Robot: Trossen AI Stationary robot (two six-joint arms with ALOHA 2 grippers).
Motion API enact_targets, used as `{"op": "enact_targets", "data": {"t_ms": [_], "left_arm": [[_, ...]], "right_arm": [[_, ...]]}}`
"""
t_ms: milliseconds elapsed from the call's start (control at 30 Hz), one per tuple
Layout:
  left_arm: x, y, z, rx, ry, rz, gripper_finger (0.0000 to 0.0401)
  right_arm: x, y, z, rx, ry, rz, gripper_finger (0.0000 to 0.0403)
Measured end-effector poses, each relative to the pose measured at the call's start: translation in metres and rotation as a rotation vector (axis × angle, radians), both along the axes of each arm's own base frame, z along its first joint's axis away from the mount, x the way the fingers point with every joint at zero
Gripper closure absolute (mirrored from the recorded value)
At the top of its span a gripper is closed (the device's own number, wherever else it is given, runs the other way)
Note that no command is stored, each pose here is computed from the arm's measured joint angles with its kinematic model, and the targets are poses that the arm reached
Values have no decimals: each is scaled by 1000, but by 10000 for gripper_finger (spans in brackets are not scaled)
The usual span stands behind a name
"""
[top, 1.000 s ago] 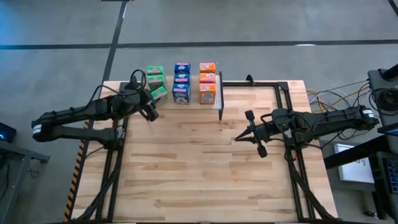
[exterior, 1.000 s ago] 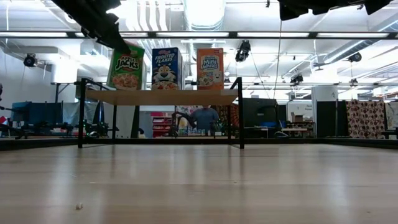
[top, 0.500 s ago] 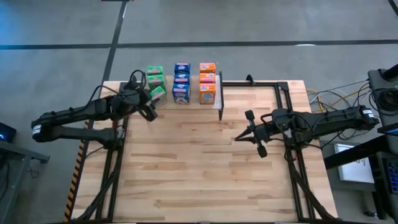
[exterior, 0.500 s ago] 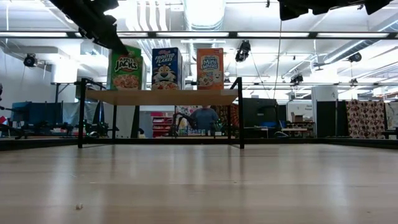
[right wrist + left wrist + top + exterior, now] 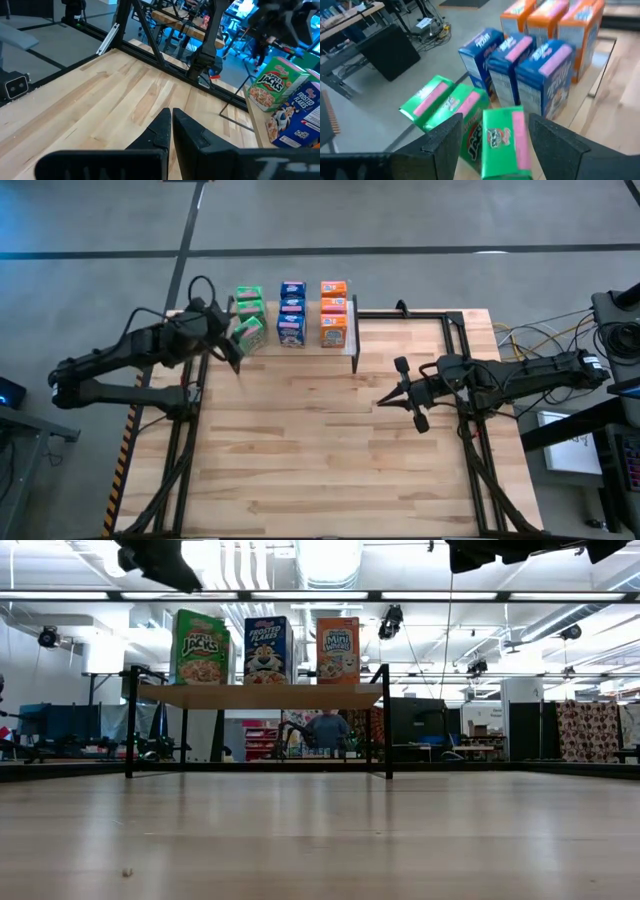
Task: Stack cereal on shelf
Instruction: Put the green cereal box on the shelf aligned with the other green cereal boxes
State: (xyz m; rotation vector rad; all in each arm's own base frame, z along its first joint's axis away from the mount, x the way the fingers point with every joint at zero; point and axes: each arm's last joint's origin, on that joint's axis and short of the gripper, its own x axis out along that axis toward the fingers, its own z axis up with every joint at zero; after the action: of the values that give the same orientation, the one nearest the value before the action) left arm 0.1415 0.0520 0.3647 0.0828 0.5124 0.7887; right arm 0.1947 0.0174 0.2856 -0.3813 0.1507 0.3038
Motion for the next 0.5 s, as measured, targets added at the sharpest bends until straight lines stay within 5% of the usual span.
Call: {"op": "enact_targets", "data": {"t_ms": [267, 500], "left_arm": [[12, 2, 14, -161, -134, 61, 193], [33, 5, 9, -399, -14, 140, 193]], "right_arm": [[0, 0, 0, 7, 2, -2, 394], [0, 0, 0, 25, 7, -14, 394]]}}
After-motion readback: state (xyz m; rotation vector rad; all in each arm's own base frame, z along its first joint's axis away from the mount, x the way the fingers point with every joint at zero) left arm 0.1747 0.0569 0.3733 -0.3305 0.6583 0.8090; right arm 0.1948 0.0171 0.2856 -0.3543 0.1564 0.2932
